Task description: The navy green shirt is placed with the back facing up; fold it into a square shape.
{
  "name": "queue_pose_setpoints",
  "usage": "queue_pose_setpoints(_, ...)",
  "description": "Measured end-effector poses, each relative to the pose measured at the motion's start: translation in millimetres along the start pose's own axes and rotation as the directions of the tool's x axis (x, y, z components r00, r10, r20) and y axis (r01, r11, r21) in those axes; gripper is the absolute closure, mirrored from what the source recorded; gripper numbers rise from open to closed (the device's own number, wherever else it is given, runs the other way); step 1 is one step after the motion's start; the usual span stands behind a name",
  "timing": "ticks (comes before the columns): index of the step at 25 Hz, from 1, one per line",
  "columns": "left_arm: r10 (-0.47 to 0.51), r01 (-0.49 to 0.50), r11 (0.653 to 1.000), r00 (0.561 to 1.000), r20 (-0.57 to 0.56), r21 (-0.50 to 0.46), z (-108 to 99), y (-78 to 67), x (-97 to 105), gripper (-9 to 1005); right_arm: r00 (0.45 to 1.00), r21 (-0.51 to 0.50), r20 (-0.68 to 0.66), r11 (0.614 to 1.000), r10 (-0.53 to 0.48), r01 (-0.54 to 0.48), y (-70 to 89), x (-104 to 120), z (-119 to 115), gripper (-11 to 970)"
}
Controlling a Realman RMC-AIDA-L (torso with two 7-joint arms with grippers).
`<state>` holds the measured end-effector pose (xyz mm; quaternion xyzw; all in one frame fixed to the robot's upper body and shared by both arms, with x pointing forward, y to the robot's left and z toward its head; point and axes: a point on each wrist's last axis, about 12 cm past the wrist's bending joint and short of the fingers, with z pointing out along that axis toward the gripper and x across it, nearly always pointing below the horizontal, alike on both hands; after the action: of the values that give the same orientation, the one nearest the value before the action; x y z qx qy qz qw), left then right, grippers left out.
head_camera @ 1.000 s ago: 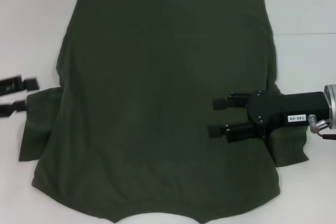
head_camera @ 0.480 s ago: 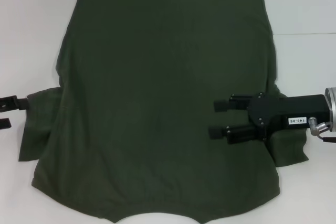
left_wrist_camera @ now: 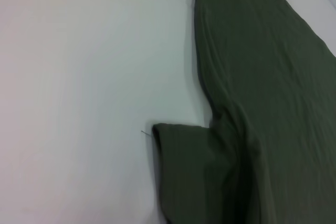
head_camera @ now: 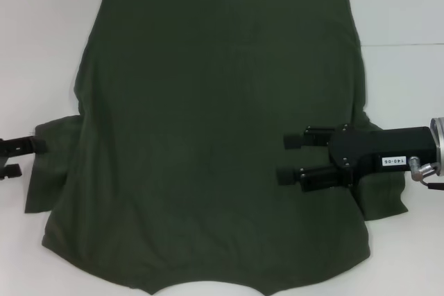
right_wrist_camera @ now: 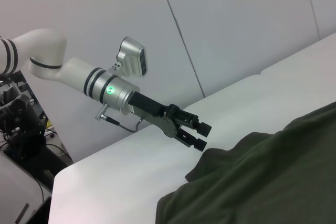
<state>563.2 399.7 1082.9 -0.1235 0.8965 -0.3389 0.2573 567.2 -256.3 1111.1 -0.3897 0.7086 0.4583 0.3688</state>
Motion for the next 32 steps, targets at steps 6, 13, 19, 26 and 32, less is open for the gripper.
queue_pose_setpoints(6,0.007,-0.007,1.0,1.0,-0.004,0.002,12,-3.6,4,56,1.0,0.001,0.0,1.0,-0.001,0.001,0.0,0,1,33)
queue_pose_setpoints(13,0.025,-0.026,1.0,0.999,-0.028,-0.006,22,-8.0,7,58,1.0,0.002,0.001,1.0,0.001,-0.001,-0.1,0,1,34)
queue_pose_setpoints(19,0.018,-0.019,1.0,0.999,-0.03,-0.004,24,-9.2,8,60,1.0,0.002,0.003,1.0,0.002,-0.002,-0.2,0,1,36)
queue_pose_setpoints(26,0.011,-0.01,1.0,0.999,-0.047,0.009,28,-12.2,10,61,1.0,0.002,0.005,1.0,0.002,-0.002,-0.3,-1,1,38)
queue_pose_setpoints(32,0.012,-0.012,1.0,0.999,-0.043,0.003,28,-11.1,9,298,1.0,0.001,0.005,1.0,0.001,-0.001,-0.4,-1,1,39)
